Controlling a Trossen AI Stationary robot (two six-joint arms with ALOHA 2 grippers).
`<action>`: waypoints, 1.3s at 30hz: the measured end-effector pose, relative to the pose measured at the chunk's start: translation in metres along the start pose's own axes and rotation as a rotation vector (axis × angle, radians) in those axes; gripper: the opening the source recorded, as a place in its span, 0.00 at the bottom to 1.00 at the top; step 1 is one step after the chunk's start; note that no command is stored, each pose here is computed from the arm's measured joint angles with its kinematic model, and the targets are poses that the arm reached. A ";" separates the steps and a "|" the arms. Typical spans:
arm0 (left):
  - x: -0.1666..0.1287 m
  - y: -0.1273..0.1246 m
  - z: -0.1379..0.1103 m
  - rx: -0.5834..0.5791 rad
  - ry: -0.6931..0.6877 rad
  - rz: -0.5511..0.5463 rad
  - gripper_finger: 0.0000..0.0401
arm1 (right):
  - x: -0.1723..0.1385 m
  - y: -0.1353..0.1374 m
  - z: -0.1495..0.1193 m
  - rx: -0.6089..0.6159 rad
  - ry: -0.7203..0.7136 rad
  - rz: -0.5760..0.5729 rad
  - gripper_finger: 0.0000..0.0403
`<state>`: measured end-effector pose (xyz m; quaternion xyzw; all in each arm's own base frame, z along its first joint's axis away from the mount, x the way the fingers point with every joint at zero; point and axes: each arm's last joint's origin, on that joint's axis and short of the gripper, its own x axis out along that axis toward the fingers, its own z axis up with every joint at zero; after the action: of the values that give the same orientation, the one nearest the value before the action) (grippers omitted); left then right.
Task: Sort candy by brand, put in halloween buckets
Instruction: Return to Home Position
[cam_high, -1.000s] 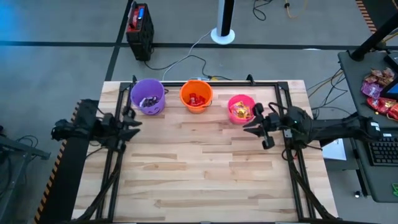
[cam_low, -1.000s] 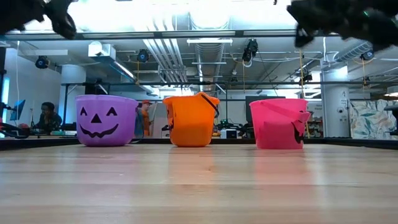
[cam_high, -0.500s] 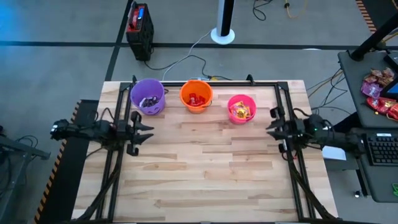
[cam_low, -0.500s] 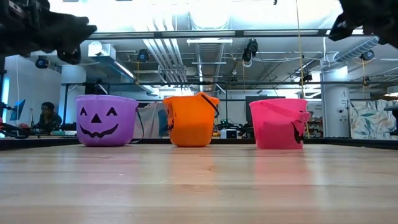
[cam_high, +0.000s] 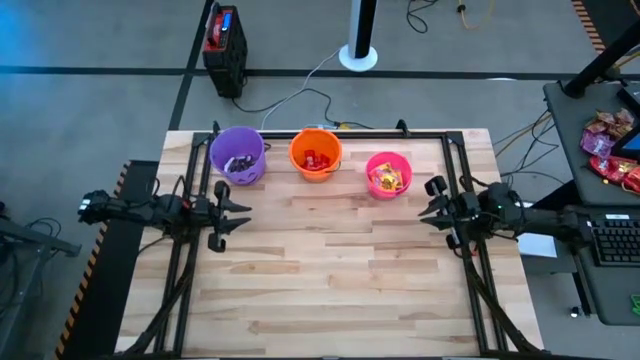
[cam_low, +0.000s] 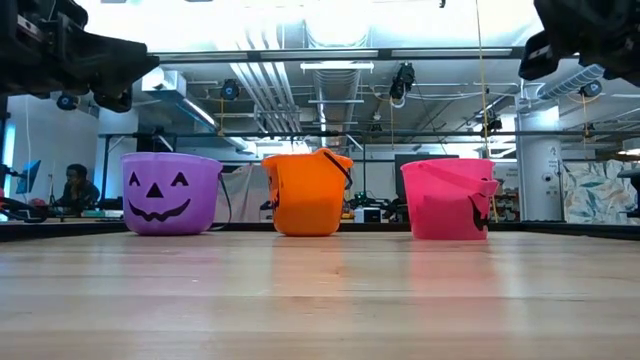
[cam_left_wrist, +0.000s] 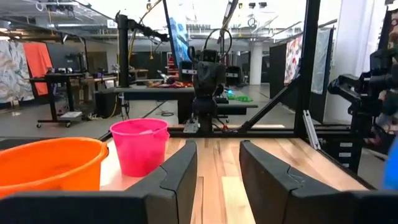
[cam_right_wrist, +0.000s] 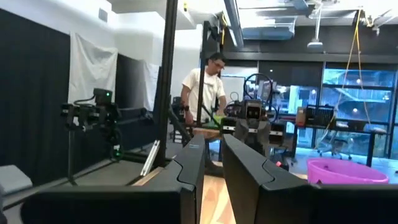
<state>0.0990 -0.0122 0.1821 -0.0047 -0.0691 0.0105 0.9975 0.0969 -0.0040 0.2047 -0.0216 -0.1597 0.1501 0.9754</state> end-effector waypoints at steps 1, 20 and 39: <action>0.000 0.000 0.000 0.001 0.003 0.000 0.26 | 0.000 0.000 -0.001 0.001 0.005 0.000 0.12; 0.001 0.000 -0.001 0.002 0.010 -0.001 0.26 | 0.002 -0.002 -0.005 0.021 0.043 -0.003 0.12; 0.001 0.000 -0.001 0.002 0.012 -0.001 0.26 | 0.002 -0.002 -0.005 0.021 0.042 -0.003 0.12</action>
<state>0.0998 -0.0124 0.1812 -0.0037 -0.0633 0.0101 0.9979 0.1011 -0.0047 0.2012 -0.0143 -0.1375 0.1497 0.9790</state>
